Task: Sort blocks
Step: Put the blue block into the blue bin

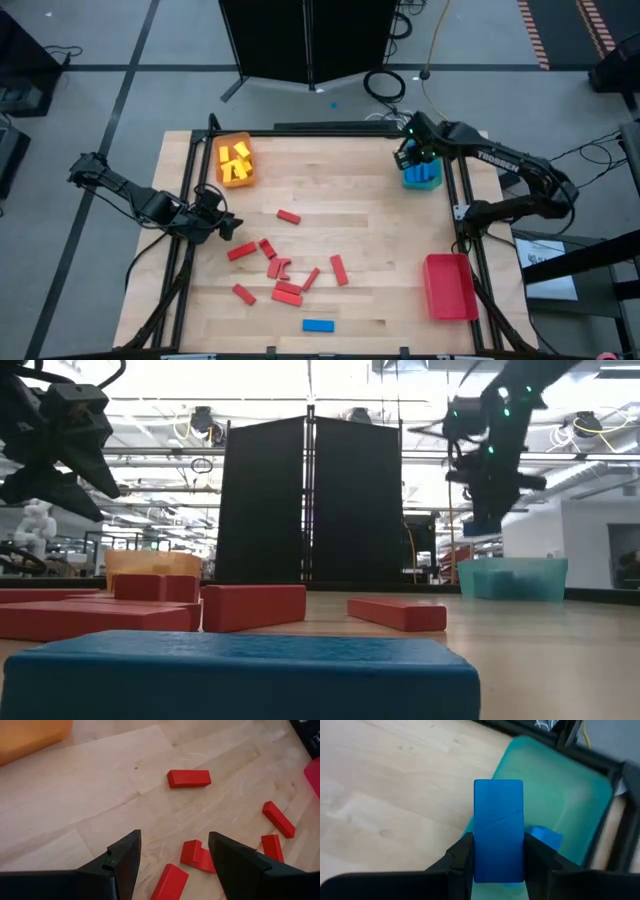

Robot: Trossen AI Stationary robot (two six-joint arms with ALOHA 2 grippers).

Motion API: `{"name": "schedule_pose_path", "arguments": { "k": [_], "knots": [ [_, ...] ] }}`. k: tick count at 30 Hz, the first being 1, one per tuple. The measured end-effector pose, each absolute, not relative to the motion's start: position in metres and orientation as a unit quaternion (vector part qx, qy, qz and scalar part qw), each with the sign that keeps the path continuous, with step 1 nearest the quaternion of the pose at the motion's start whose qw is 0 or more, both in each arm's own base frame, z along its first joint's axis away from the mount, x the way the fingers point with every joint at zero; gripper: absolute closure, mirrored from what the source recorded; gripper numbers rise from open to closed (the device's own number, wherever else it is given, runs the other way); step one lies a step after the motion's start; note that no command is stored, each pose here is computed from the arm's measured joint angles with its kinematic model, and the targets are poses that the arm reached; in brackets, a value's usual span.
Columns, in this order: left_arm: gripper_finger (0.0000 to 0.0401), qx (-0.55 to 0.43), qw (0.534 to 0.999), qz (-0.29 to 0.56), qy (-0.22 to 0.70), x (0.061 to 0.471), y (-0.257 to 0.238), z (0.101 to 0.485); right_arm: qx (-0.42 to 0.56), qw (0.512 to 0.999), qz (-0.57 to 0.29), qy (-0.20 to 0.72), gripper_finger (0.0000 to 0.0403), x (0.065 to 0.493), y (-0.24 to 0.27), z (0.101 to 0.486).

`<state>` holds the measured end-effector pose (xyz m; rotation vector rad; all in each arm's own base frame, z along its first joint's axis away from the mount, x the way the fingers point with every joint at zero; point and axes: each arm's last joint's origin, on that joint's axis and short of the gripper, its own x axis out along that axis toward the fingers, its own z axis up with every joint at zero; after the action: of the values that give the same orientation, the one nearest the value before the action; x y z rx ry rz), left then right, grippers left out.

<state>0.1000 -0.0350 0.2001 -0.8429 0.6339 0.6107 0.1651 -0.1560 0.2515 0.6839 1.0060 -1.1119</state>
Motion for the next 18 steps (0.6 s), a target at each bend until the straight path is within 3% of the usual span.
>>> {"name": "schedule_pose_path", "arguments": {
  "k": [7, 13, 18],
  "knots": [
    [0.0173, -0.404, 0.816, 0.293, 0.292, 0.1, -0.035, 0.2, 0.363, 0.64, -0.527, 0.425, 0.0307, 0.152, -0.155, 0.21],
    [0.0173, -0.401, 0.818, 0.299, 0.282, 0.1, -0.034, 0.2, 0.376, 0.628, -0.538, 0.418, 0.0304, 0.149, -0.157, 0.202],
    [0.0173, -0.401, 0.819, 0.3, 0.281, 0.1, -0.034, 0.201, 0.377, 0.624, -0.543, 0.417, 0.0228, 0.146, -0.16, 0.201]
  ]
}}
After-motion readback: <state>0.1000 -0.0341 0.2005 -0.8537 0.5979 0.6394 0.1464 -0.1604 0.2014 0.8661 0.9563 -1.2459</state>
